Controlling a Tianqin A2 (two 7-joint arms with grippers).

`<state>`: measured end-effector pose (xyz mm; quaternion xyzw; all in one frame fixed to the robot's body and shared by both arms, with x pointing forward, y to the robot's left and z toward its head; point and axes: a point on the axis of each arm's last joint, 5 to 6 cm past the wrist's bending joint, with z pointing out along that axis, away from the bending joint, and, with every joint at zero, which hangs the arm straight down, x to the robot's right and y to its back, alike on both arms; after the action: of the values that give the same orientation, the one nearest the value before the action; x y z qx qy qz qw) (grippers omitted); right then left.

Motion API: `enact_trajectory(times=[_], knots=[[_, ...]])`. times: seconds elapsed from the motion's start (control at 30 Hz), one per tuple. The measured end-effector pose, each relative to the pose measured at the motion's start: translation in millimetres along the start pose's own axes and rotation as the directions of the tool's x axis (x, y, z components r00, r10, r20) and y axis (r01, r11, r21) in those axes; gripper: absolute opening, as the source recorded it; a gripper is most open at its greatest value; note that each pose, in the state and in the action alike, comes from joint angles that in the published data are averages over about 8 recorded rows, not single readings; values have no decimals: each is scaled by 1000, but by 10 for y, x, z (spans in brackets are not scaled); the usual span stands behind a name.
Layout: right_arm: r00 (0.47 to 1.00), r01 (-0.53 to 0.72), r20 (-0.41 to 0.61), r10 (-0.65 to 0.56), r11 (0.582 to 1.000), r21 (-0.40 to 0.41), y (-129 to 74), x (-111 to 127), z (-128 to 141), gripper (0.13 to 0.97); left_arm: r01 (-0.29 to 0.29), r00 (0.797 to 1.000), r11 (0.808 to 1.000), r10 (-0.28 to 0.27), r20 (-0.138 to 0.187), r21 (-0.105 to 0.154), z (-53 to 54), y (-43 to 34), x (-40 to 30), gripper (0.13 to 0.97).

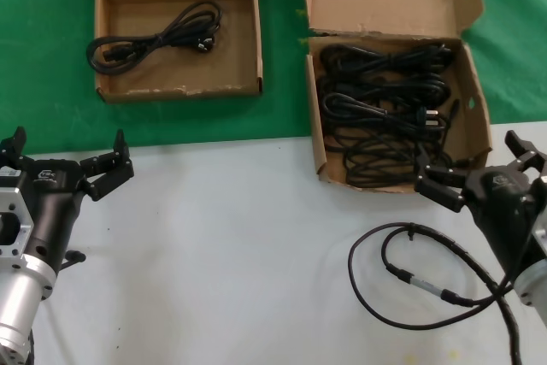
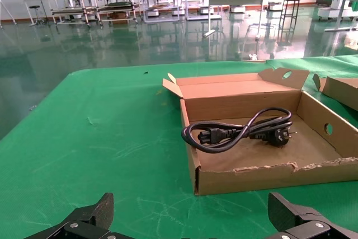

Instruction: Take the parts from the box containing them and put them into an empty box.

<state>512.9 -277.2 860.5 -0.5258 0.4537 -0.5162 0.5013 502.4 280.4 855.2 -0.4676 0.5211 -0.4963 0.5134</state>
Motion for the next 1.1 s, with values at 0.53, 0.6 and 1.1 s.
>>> enact_trajectory(times=[0.53, 0.6, 1.1], knots=[[1000, 0, 0, 0, 1000, 0, 0, 0, 0, 966, 0, 1000, 1000, 0, 0, 0, 0, 0, 0, 966], [1000, 0, 0, 0, 1000, 0, 0, 0, 0, 966, 0, 1000, 1000, 0, 0, 0, 0, 0, 0, 966], [1000, 0, 0, 0, 1000, 0, 0, 0, 0, 966, 0, 1000, 1000, 0, 0, 0, 0, 0, 0, 966]])
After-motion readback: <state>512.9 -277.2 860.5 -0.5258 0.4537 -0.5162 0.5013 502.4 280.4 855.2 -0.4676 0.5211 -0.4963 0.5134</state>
